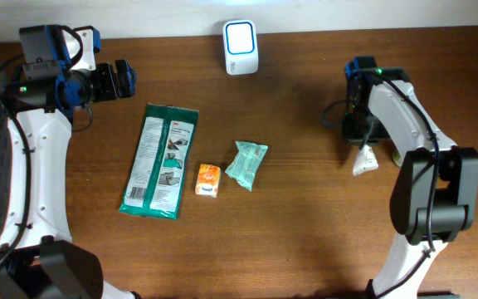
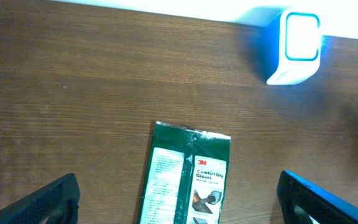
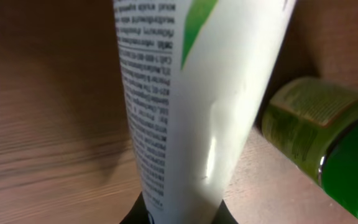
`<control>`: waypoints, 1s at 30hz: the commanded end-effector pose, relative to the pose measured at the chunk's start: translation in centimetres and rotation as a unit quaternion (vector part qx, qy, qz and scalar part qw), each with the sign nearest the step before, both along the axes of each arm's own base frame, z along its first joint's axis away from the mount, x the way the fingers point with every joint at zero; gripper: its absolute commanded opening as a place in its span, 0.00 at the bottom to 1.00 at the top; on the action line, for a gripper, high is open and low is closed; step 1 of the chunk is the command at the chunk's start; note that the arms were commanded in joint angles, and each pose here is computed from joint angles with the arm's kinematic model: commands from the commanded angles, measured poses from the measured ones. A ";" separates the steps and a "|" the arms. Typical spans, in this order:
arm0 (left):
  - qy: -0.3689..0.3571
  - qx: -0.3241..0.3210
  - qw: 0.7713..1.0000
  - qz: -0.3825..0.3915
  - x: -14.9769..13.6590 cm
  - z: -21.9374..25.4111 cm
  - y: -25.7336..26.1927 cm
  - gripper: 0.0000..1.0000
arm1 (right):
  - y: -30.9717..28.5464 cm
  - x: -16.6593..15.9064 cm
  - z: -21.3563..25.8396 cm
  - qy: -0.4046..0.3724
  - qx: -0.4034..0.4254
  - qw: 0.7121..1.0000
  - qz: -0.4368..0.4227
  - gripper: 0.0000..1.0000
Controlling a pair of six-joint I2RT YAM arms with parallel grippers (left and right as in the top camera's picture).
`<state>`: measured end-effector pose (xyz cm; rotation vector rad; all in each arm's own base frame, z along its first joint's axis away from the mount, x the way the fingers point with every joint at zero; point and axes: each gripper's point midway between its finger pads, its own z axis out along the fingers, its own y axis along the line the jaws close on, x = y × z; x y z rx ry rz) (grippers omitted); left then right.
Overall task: Scan the item barcode
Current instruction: 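Carry the tube right and lay it beside the green bottle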
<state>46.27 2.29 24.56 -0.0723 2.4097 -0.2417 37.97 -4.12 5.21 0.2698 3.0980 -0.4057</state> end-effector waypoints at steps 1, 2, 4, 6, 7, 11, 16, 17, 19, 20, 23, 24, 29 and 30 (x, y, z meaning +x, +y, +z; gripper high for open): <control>-0.016 0.000 1.000 -0.005 0.1 1.3 -0.2 0.99 | -2.4 -0.8 -1.5 -0.013 -0.004 0.999 -0.052 0.04; -0.016 0.000 1.000 -0.005 0.1 1.3 -0.2 0.99 | -2.9 -1.1 -2.0 -0.014 -0.004 0.998 -0.067 0.04; -0.016 0.000 1.000 -0.005 0.1 1.3 -0.2 0.99 | -4.4 -1.9 -2.9 -0.019 -0.005 0.993 -0.118 0.04; -0.016 0.000 1.000 -0.005 0.1 1.3 -0.2 0.99 | -5.4 -2.4 -3.1 -0.021 -0.006 0.988 -0.151 0.04; -0.016 0.000 1.000 -0.005 0.1 1.3 -0.2 0.99 | -5.8 -2.5 -3.2 -0.022 -0.004 0.986 -0.163 0.04; -0.016 0.000 1.000 -0.005 0.1 1.3 -0.2 0.99 | -6.4 -2.8 -3.4 -0.022 0.025 0.982 -0.186 0.20; -0.016 0.000 1.000 -0.005 0.1 1.3 -0.2 0.99 | -6.0 -2.5 -3.4 -0.025 0.046 0.982 -0.184 0.38; -0.016 0.000 1.000 -0.005 0.1 1.3 -0.2 0.99 | -5.9 -2.4 -3.2 -0.025 0.048 0.981 -0.184 0.38; -0.016 0.000 1.000 -0.005 0.1 1.3 -0.2 0.99 | -5.2 -1.8 -2.6 -0.028 0.073 0.982 -0.170 0.39; -0.016 0.000 1.000 -0.005 0.1 1.3 -0.2 0.99 | -4.6 -1.4 -2.1 -0.030 0.091 0.983 -0.158 0.39; -0.016 0.000 1.000 -0.005 0.1 1.3 -0.2 0.99 | -2.8 0.1 1.4 -0.043 0.149 0.978 -0.139 0.39; -0.016 0.000 1.000 -0.005 0.1 1.3 -0.2 0.99 | -2.6 0.4 2.5 -0.046 0.156 0.977 -0.138 0.39; -0.016 0.000 1.000 -0.005 0.1 1.3 -0.2 0.99 | -0.7 1.3 7.3 -0.053 0.169 0.979 -0.105 0.48; -0.016 0.000 1.000 -0.005 0.1 1.3 -0.2 0.99 | -0.3 1.3 7.8 -0.053 0.169 0.979 -0.100 0.48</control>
